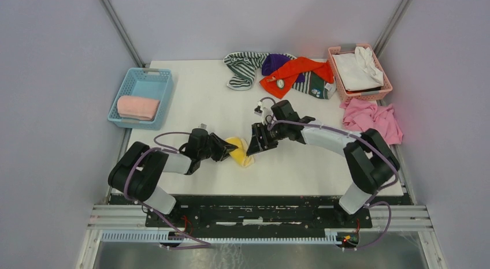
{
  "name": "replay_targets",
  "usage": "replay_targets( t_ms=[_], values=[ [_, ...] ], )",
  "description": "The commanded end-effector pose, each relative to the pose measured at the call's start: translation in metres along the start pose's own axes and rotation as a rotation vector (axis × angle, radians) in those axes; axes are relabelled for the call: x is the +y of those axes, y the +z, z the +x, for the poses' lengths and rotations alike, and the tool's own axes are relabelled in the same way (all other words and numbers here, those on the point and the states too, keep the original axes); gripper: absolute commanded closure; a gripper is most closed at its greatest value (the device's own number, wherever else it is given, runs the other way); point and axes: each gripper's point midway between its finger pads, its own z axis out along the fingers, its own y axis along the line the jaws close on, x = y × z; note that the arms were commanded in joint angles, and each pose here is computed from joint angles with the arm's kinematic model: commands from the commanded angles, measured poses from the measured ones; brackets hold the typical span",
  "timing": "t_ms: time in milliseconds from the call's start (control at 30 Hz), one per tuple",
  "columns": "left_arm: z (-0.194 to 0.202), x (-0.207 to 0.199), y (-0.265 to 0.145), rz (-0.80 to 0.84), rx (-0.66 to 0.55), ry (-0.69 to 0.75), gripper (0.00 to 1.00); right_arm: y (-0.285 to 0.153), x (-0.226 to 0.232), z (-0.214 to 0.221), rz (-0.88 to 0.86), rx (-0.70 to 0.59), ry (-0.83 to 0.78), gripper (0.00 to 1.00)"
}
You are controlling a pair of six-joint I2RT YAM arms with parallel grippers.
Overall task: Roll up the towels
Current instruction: Pick up the towel at the center of the board.
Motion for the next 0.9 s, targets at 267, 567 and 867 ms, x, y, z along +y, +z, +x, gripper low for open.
replay_targets(
  t_ms=[267,567,867],
  values=[
    [-0.063,-0.021,-0.012,-0.038,-0.138,0.004,0.95,-0.077,-0.027,-0.011,0.39,-0.17,-0.187,0.16],
    [-0.066,0.018,-0.02,-0.261,-0.159,0.06,0.97,-0.041,0.002,-0.035,0.359,-0.249,-0.352,0.09],
    [-0.077,0.0,-0.03,-0.243,-0.178,0.085,0.97,-0.016,0.01,-0.044,0.364,-0.247,-0.365,0.12]
  ],
)
